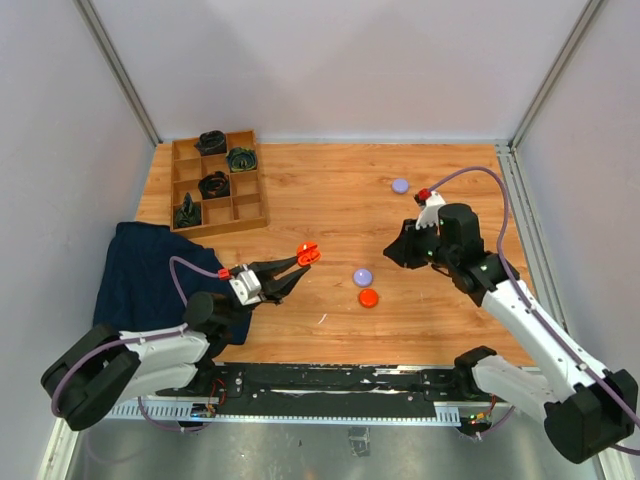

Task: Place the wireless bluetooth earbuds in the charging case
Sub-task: Pick up the earbud from the center of the board, then place the earbud in the charging case.

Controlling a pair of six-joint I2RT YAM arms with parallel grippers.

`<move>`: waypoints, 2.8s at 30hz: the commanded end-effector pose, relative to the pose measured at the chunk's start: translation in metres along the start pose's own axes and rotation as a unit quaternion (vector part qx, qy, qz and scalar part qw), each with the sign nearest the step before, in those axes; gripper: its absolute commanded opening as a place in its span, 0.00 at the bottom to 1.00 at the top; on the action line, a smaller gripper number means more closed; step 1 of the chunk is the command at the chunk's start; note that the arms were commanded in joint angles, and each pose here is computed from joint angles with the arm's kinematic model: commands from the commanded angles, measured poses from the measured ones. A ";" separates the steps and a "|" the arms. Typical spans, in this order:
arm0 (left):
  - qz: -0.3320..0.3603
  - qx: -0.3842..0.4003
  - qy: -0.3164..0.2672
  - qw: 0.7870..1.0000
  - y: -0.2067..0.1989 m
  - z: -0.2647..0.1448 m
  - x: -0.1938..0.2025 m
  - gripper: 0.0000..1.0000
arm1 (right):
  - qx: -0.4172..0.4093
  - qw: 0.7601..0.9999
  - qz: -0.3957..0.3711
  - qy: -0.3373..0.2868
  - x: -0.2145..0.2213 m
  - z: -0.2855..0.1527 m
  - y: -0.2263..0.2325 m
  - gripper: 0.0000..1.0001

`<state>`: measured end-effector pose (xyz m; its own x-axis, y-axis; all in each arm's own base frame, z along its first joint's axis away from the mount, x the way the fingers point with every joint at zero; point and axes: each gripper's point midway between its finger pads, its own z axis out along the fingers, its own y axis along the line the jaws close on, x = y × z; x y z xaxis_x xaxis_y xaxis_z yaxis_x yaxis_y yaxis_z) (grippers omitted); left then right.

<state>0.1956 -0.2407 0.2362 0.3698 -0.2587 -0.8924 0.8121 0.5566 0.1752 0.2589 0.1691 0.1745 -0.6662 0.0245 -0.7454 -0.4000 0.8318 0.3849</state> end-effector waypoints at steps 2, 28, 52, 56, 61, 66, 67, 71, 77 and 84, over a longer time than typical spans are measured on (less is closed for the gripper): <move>-0.009 -0.012 -0.041 0.999 0.006 0.012 -0.020 0.00 | -0.099 0.992 -0.017 -0.071 -0.022 -0.016 0.062 0.15; 0.017 0.055 -0.107 0.993 -0.013 0.027 -0.048 0.00 | -0.349 0.908 -0.120 -0.198 -0.042 -0.057 0.209 0.11; 0.025 0.060 -0.131 0.989 -0.014 0.028 -0.061 0.00 | -0.354 0.916 -0.076 -0.172 -0.034 -0.029 0.218 0.11; 0.025 0.054 -0.135 0.989 -0.012 0.028 -0.064 0.00 | -0.351 0.919 -0.064 -0.169 -0.032 -0.027 0.216 0.11; 0.026 0.047 -0.139 0.989 -0.009 0.028 -0.067 0.00 | -0.348 0.922 -0.048 -0.165 -0.029 -0.024 0.214 0.11; 0.028 0.045 -0.145 0.988 -0.008 0.028 -0.072 0.00 | -0.346 0.923 -0.033 -0.166 -0.029 -0.022 0.214 0.11; 0.028 0.044 -0.147 0.988 -0.008 0.028 -0.073 0.00 | -0.345 0.923 -0.031 -0.166 -0.029 -0.022 0.214 0.11; 0.030 0.047 -0.152 0.987 -0.009 0.027 -0.077 0.00 | -0.334 0.927 -0.021 -0.171 -0.030 -0.019 0.210 0.10; 0.032 0.039 -0.155 0.987 -0.006 0.027 -0.079 0.00 | -0.307 0.934 0.001 -0.181 -0.032 -0.019 0.199 0.11; 0.033 0.031 -0.159 0.986 -0.003 0.029 -0.082 0.00 | -0.278 0.942 0.012 -0.188 -0.033 -0.019 0.189 0.17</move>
<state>0.1950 -0.2634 0.2493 0.3601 -0.3054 -0.8815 0.8604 0.4739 0.1873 0.1861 0.3225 0.2878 -0.4604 0.2995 -0.8357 -0.7621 0.3495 0.5451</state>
